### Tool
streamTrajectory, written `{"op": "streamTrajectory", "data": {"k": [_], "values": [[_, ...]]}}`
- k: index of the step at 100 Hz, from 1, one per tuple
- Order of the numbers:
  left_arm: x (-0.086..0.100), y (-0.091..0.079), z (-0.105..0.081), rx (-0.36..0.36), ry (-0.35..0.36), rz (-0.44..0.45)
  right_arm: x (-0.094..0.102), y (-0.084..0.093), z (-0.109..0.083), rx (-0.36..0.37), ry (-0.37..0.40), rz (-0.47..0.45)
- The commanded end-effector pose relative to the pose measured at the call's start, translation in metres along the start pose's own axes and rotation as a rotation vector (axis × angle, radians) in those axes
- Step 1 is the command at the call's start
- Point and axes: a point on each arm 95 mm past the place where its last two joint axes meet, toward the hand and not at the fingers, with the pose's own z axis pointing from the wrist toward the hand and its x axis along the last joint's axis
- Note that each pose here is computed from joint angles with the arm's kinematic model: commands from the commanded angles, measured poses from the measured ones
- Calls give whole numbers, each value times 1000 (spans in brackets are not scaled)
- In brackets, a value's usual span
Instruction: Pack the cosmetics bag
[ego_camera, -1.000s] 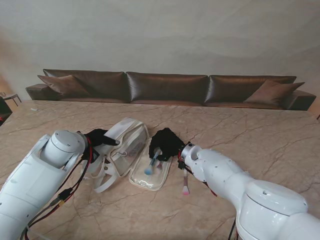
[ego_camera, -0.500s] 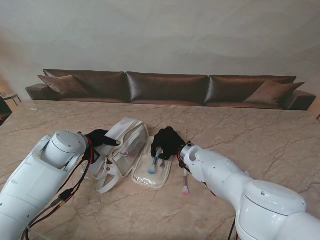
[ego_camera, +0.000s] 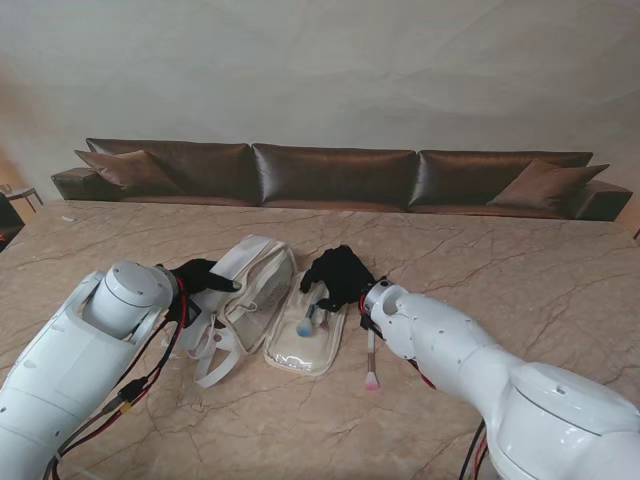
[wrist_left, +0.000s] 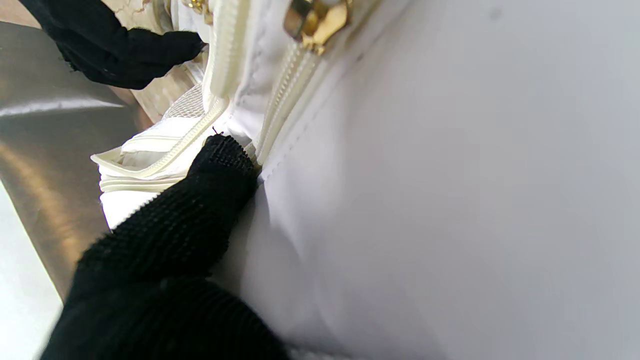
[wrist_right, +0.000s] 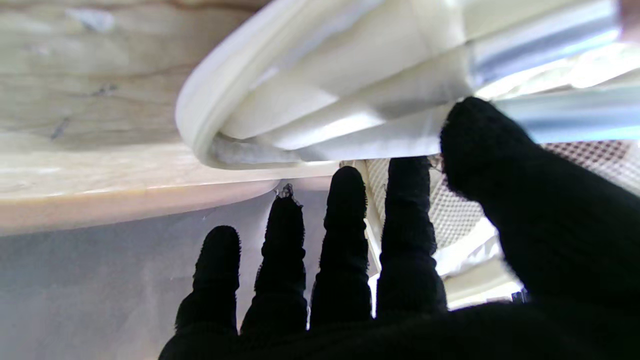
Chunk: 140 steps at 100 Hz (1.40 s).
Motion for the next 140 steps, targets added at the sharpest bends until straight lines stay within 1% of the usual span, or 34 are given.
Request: {"op": "streamTrajectory", "data": {"k": [1, 12, 27, 35, 42, 49, 67, 82, 94, 102, 116, 140], "values": [[5, 5, 0, -6, 16, -5, -5, 0, -5, -7, -7, 2], [6, 6, 0, -6, 16, -7, -2, 1, -7, -24, -5, 36], [6, 6, 0, -4, 16, -6, 1, 2, -8, -7, 20, 58], [6, 7, 0, -3, 15, -5, 1, 0, -8, -17, 18, 58], [6, 7, 0, -2, 15, -6, 0, -1, -8, -42, 4, 51], [6, 7, 0, -4, 15, -3, -2, -1, -8, -47, -11, 47], [6, 6, -1, -3, 17, 0, -7, 0, -8, -11, -33, 51], [6, 6, -1, -6, 19, 1, -11, 0, -9, 6, -45, 41], [6, 6, -2, -4, 19, 0, -13, 1, -10, -8, -58, 38], [6, 6, -2, -1, 18, 0, -12, 5, -12, -27, -57, 40], [7, 6, -2, 9, 22, -1, -7, 14, -21, -54, -43, 32], [7, 10, 0, 15, 30, -2, -3, 20, -53, -40, -31, 26]]}}
